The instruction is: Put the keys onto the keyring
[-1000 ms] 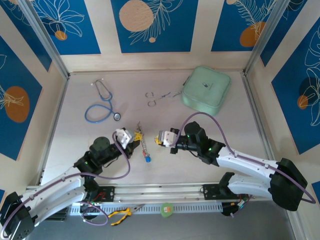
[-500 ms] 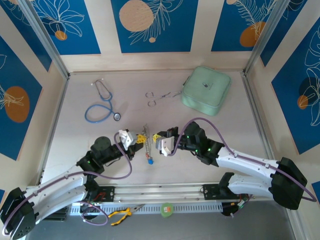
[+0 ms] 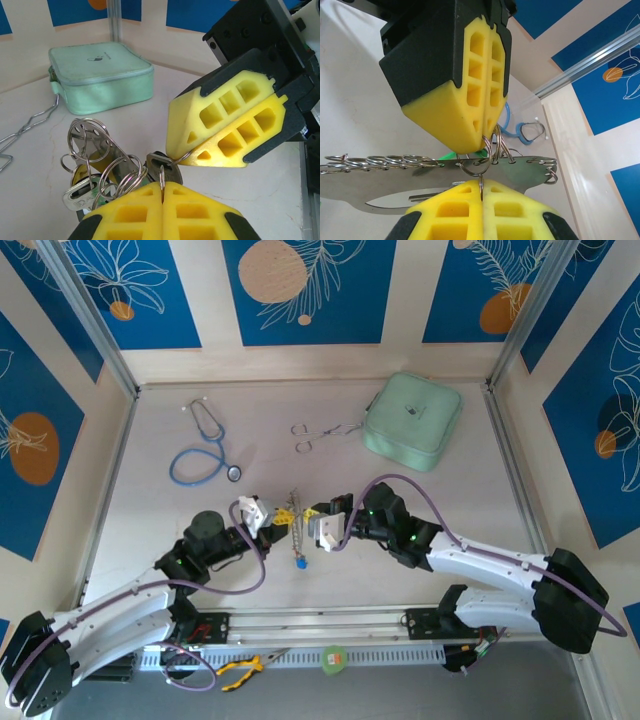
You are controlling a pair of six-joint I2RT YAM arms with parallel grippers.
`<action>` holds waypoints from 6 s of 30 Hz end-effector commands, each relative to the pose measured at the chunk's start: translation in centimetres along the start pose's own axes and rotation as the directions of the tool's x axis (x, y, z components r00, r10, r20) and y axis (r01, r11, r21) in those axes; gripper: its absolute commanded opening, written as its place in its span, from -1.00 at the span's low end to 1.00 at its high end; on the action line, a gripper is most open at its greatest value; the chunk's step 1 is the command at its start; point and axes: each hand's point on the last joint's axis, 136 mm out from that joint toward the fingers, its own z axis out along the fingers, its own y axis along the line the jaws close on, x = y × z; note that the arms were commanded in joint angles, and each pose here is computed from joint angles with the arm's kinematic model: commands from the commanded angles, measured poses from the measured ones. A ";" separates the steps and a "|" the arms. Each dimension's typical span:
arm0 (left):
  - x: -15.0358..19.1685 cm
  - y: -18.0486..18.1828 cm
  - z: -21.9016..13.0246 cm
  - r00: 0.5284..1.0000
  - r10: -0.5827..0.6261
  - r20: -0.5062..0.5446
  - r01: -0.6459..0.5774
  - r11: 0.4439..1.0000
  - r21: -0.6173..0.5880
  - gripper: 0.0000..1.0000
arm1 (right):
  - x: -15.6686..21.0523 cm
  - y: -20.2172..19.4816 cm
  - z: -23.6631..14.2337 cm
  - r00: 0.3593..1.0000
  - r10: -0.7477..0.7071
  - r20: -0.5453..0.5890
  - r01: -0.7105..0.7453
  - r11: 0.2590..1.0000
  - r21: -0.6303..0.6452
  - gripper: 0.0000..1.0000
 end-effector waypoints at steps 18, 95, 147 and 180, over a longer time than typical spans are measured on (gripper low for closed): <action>-2.5 -0.8 0.5 0.998 -0.004 0.066 0.001 0.999 0.044 -1.00 | -0.2 -0.9 0.4 1.000 -0.010 -0.009 0.010 0.999 0.038 -1.00; -2.3 -0.9 0.8 0.998 0.003 0.064 -0.006 0.998 0.055 -1.00 | 0.1 0.6 0.3 1.000 -0.014 -0.019 0.014 1.000 0.007 -1.00; -1.8 -0.3 1.2 0.996 -0.017 0.091 0.014 0.999 0.032 -1.00 | 0.9 3.1 0.6 0.970 0.242 -0.003 -0.241 0.966 -0.089 -1.00; 2.4 0.4 2.0 0.995 -0.095 0.027 0.094 0.996 0.008 -1.00 | 4.8 0.8 1.7 0.838 0.529 -0.133 -0.531 0.847 0.022 -1.00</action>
